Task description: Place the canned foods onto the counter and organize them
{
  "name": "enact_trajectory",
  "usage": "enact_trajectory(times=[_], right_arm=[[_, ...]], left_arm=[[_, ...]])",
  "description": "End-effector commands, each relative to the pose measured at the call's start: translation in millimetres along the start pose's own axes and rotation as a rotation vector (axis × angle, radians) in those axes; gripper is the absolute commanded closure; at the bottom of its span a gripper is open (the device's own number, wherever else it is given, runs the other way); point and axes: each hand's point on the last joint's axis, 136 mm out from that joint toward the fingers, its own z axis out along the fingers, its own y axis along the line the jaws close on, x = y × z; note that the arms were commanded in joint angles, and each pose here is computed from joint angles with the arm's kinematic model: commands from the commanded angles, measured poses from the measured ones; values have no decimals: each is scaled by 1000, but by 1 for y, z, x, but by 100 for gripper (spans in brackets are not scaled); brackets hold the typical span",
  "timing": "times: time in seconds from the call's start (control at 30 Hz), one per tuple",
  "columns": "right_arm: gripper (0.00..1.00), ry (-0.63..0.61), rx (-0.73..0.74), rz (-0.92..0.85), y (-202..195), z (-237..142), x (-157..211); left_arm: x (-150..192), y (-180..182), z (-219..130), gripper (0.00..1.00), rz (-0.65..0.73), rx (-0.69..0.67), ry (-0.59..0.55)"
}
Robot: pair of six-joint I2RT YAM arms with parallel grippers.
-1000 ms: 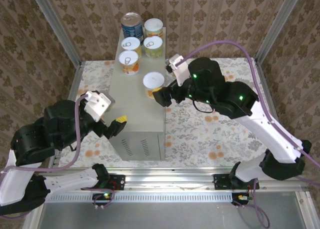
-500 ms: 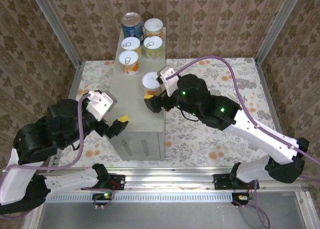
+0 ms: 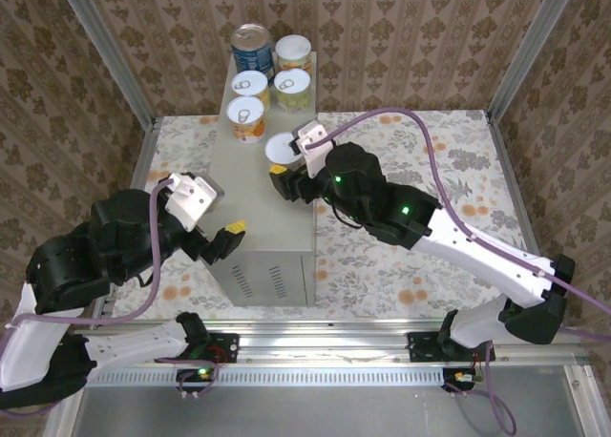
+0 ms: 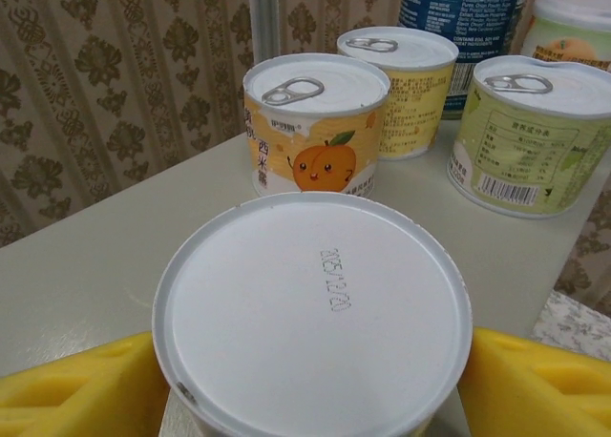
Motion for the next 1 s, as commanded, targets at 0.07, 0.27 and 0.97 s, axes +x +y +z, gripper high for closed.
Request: enact_trajectory(times=[0.07,0.27,0.97], right_arm=[[25,13,75,-3,-18,16,7],[26,6,106,13,-33,25,10],[25,39,114,-5,-60,64,14]], left_arm=[[-3,3,3,0,21,-22,-16],[-3,0,9,0,28,-16,-18],[-1,-4,18,0,-3,10,-19]])
